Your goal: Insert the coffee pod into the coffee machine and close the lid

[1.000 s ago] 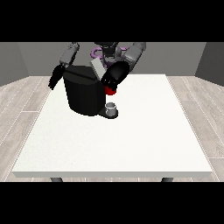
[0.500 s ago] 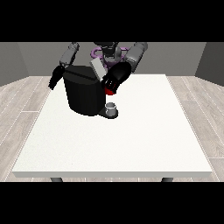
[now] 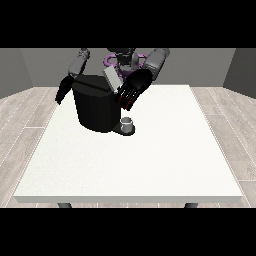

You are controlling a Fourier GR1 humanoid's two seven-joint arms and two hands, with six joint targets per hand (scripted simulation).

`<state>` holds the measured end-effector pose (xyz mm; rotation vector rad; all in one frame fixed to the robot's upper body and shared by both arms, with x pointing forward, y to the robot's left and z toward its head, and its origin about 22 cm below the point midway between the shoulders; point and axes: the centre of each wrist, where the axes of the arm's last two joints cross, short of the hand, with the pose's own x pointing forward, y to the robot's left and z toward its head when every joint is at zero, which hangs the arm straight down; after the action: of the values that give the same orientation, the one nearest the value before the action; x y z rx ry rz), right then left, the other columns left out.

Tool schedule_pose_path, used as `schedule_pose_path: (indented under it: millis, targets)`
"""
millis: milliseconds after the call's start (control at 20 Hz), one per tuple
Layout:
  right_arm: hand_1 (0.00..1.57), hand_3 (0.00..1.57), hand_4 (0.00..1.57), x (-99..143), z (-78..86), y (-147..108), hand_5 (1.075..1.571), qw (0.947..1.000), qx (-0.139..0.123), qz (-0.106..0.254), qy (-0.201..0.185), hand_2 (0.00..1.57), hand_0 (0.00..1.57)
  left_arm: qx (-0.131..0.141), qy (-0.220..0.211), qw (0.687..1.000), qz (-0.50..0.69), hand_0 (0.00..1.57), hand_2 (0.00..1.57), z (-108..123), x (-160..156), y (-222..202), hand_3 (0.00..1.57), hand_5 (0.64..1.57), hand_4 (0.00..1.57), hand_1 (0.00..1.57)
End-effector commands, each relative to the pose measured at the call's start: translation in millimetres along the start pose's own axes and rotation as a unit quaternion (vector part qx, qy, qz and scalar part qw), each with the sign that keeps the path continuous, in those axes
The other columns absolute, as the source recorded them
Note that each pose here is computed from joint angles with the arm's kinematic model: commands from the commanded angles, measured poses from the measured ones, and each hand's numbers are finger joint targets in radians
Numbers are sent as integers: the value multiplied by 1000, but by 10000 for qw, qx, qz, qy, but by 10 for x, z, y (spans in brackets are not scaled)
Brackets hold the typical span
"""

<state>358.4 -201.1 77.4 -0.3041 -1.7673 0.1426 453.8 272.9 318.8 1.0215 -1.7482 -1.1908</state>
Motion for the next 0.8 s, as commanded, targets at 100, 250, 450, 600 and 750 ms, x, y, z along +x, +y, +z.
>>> schedule_pose_path:
  millis: [100, 250, 450, 600, 750]
  targets:
    - [0, 0, 83, -325, 60, -170, 1571, 9991, -94, -22, 417, 0, 0, -275, 122, 9995, 135, 0, 299, -88, 190, -302, 199, 1571, 0, 0]
    - [0, 0, 153, -718, 362, -196, 1571, 9944, -253, -128, 1022, 0, 0, -717, 152, 9961, 499, 0, 0, 16, 61, -586, 60, 1571, 0, 0]
    - [0, 0, 0, -895, 426, -415, 1571, 9900, -411, -89, 1343, 0, 0, -1300, -30, 9881, 818, 0, 0, 119, 286, -1386, 0, 1571, 0, 0]
    - [0, 0, 0, -1133, 642, -393, 1571, 9857, -632, -108, 1560, 0, 0, -1129, -151, 9831, 1434, 0, 282, 176, 255, -1446, 0, 1571, 0, 0]
    - [0, 0, 0, -1204, 737, -508, 1571, 9787, -670, -80, 1937, 0, 0, -861, -53, 9341, 3464, 0, 0, 313, 365, -1972, 0, 1571, 198, 0]
